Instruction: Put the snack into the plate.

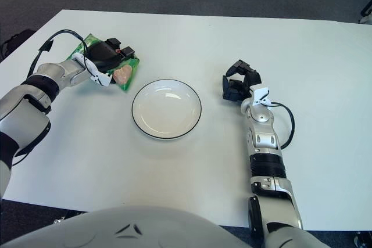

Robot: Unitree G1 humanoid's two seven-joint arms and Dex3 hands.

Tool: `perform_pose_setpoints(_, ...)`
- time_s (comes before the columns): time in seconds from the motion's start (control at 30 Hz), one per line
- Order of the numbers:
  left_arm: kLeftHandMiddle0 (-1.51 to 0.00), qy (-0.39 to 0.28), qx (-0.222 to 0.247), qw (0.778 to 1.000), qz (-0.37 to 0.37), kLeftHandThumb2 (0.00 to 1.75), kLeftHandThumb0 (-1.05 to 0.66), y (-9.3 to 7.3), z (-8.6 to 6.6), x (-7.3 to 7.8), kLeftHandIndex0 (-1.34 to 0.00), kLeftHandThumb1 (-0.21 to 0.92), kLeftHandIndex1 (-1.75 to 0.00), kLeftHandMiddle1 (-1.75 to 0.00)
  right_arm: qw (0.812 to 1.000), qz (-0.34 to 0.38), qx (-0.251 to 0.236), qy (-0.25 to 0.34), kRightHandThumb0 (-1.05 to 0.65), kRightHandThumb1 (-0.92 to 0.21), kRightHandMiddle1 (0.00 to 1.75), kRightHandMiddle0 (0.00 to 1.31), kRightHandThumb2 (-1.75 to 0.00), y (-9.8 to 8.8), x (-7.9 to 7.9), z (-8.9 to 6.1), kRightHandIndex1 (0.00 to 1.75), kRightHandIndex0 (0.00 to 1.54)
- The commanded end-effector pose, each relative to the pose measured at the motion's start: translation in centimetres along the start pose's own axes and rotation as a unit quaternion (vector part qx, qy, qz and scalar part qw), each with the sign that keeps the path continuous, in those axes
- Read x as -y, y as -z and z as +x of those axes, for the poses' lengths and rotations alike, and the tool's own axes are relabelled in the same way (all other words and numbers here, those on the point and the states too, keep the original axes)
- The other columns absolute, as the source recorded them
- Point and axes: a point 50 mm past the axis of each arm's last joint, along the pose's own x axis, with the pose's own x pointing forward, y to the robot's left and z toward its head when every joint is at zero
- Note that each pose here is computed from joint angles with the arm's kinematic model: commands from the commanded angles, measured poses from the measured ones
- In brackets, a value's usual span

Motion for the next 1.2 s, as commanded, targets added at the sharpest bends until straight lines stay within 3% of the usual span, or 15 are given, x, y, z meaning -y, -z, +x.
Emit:
perform_pose_setpoints(0.0, -0.86, -0.004, 0.002, 1.000, -0.022, 1.52, 0.00, 0.7, -0.6, -0.7, -0.58, 0.08, -1.75, -1.52, 0.996, -0.009, -0.090, -0.014, -0.48, -0.32, 1.75, 0.61, -1.31, 3.6, -0.4, -1.3, 1.75, 1.31)
perform_pose_setpoints(0.13, -0.87, -0.027, 0.013, 0.999, -0.038, 1.57, 0.00, 1.0, 0.1, -3.3, -0.60, 0.05, -1.75, -1.56, 0.996, -0.008, -0.091, -0.014, -0.48, -0.33, 1.75, 0.61, -1.31, 3.6, -0.4, -1.3, 1.75, 1.31)
perform_pose_setpoints(0.33, -0.87, -0.061, 0.002, 0.995, -0.074, 1.59, 0.00, 1.1, 0.6, -4.7, -0.62, 0.03, -1.75, -1.59, 0.996, -0.005, -0.086, -0.017, -0.48, -0.33, 1.75, 0.61, -1.30, 3.6, -0.5, -1.3, 1.75, 1.30)
perform_pose_setpoints(0.57, -0.90, -0.164, 0.065, 0.982, -0.068, 1.63, 0.00, -0.2, 1.2, -9.6, -0.64, -0.01, -1.75, -1.57, 0.996, -0.011, -0.087, -0.017, -0.48, -0.33, 1.75, 0.61, -1.31, 3.6, -0.4, -1.3, 1.75, 1.30)
perform_pose_setpoints(0.73, -0.92, -0.192, 0.086, 0.975, -0.076, 1.64, 0.00, -1.0, 1.0, -10.8, -0.65, -0.02, -1.75, -1.55, 0.996, -0.012, -0.088, -0.015, -0.48, -0.33, 1.75, 0.61, -1.31, 3.6, -0.5, -1.3, 1.75, 1.30)
perform_pose_setpoints(0.9, -0.93, -0.271, 0.159, 0.947, -0.066, 1.67, 0.00, -4.1, 0.0, -12.6, -0.67, -0.04, -1.75, -1.58, 0.996, -0.009, -0.089, -0.013, -0.48, -0.33, 1.75, 0.61, -1.31, 3.5, -0.6, -1.2, 1.75, 1.30)
perform_pose_setpoints(1.17, -0.90, -0.307, 0.228, 0.921, -0.080, 1.68, 0.00, -6.8, -1.2, -13.2, -0.65, -0.03, -1.75, -1.64, 0.996, -0.013, -0.088, -0.015, -0.48, -0.32, 1.75, 0.61, -1.31, 3.5, -0.6, -1.2, 1.75, 1.30)
